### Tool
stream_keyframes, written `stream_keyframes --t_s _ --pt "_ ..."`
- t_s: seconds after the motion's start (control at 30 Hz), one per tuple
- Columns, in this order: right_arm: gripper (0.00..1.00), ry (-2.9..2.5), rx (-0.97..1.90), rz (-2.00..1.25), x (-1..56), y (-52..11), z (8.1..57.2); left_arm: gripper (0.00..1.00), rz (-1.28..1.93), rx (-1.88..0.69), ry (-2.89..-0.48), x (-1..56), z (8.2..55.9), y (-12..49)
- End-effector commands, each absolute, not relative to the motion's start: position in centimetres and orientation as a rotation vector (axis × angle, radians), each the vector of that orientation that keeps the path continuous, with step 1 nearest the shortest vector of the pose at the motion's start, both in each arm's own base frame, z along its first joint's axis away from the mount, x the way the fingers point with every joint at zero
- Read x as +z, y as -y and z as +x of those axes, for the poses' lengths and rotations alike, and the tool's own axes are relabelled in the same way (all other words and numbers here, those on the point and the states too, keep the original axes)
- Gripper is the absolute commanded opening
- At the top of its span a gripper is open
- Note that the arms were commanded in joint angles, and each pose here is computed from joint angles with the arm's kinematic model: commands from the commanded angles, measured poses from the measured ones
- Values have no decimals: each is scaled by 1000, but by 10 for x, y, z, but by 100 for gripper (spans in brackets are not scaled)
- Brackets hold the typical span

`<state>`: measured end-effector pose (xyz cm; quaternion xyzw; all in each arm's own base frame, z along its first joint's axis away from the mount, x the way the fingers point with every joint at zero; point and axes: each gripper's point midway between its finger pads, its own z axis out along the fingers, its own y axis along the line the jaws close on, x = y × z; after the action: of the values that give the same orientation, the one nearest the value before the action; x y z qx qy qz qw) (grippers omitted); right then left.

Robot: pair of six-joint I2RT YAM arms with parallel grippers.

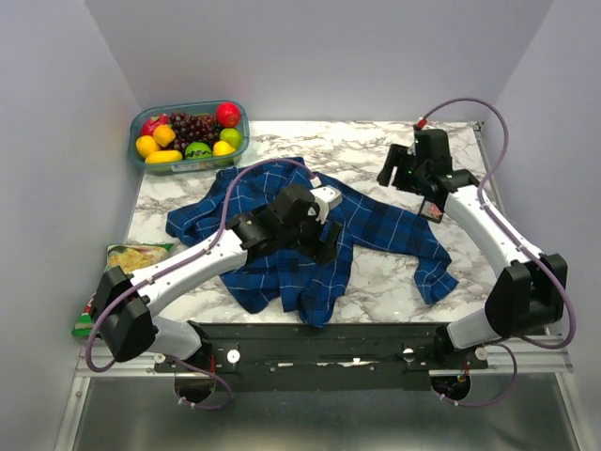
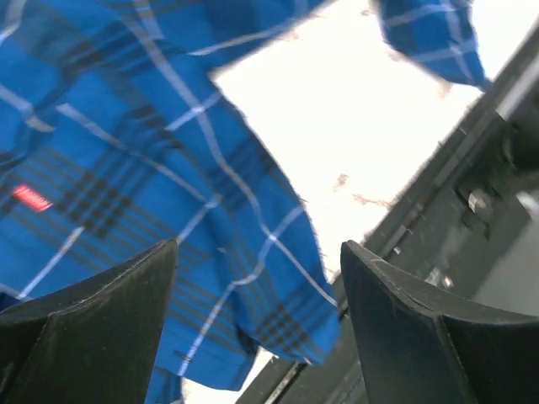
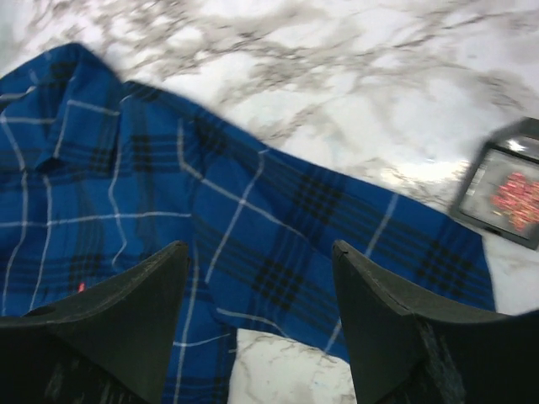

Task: Pin the brooch onto the clothing
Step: Adjust the crumpled clothing at the center of the board.

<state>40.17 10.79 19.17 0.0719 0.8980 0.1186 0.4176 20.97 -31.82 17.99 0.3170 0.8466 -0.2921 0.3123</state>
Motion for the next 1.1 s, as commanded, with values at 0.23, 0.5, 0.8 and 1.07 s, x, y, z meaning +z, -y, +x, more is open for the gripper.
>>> stream_keyframes --t_s 0.23,0.5,0.8,1.07 --pt "74 -2377 378 -41 144 -184 435 74 670 -840 -2469 95 195 315" --pt "74 -2514 158 -56 98 -170 463 67 652 -777 -2538 58 184 296" --pt "69 -2613 52 -139 71 -164 471 61 555 -843 -2598 28 164 286" --pt "62 -2675 75 -210 50 -169 466 60 525 -848 -2619 20 153 276"
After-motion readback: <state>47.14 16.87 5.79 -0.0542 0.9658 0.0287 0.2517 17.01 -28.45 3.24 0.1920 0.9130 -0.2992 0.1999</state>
